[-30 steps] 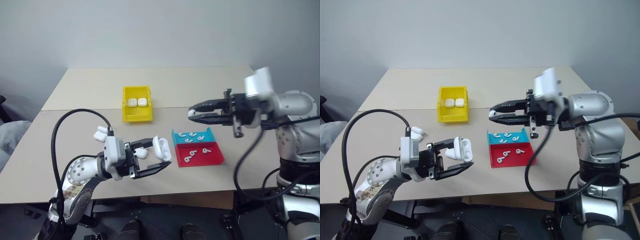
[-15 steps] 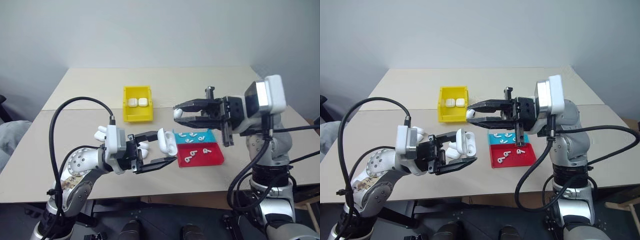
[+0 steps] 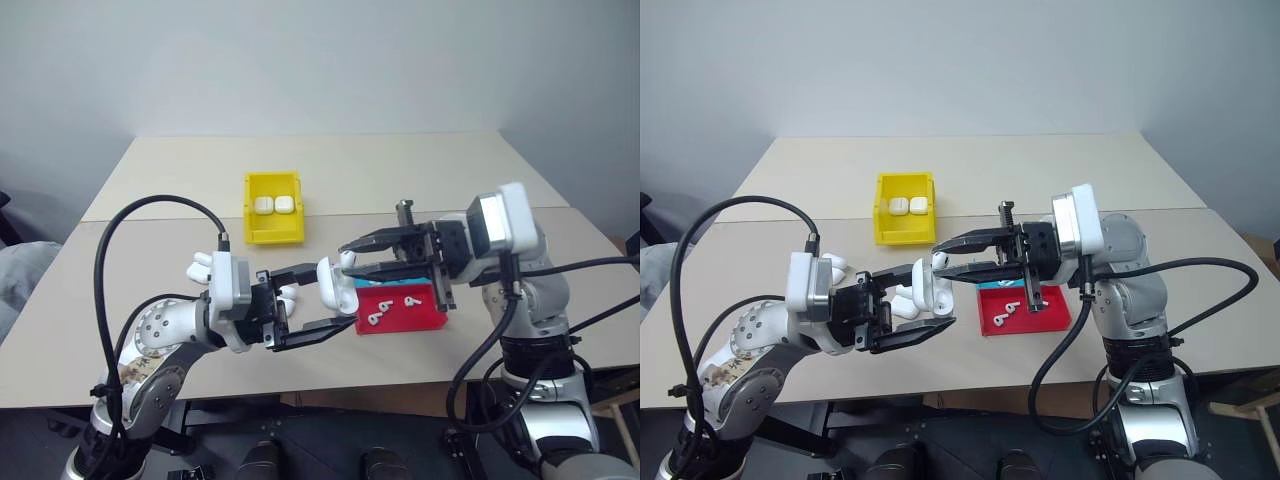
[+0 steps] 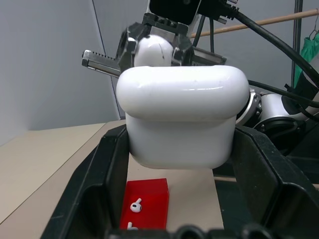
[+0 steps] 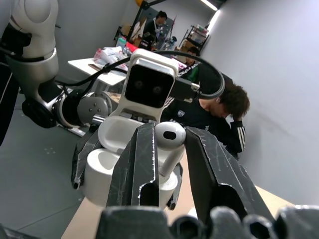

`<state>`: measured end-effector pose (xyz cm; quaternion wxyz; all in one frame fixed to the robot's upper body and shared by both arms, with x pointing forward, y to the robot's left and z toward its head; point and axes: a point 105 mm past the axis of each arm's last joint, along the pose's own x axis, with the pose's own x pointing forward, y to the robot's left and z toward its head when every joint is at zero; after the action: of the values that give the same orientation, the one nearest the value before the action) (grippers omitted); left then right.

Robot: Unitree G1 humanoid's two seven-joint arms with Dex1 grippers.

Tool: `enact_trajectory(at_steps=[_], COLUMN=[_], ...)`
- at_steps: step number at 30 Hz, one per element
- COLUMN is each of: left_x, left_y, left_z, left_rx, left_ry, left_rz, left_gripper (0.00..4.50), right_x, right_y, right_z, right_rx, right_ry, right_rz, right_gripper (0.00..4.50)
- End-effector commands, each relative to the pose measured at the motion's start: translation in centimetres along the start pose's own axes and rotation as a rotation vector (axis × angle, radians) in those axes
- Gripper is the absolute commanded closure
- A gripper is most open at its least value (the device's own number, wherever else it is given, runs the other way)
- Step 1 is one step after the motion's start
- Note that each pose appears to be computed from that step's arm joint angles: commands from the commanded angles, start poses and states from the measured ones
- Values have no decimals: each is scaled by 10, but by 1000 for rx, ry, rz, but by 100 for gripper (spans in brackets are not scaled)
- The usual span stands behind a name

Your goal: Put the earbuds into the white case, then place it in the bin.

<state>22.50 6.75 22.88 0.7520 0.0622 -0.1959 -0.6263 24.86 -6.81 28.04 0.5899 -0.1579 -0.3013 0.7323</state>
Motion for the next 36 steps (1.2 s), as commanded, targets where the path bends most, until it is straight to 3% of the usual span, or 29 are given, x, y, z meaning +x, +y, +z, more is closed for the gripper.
enact_trajectory(at_steps=[1, 33, 36], left_x=[3, 7, 7], left_y=[-5, -6, -5], left_z=[11, 9, 9], left_rx=[46, 56, 60], left_ry=[-29, -36, -40], left_rz=[-19, -32, -32], left_gripper=[173, 173, 173], right_x=[1, 2, 0], right_y=[1, 5, 6], right_z=[7, -9, -10], right_rx=[-44, -34, -30], right_ry=[-12, 17, 27], right_rz=[7, 25, 41], right_gripper=[387, 387, 296])
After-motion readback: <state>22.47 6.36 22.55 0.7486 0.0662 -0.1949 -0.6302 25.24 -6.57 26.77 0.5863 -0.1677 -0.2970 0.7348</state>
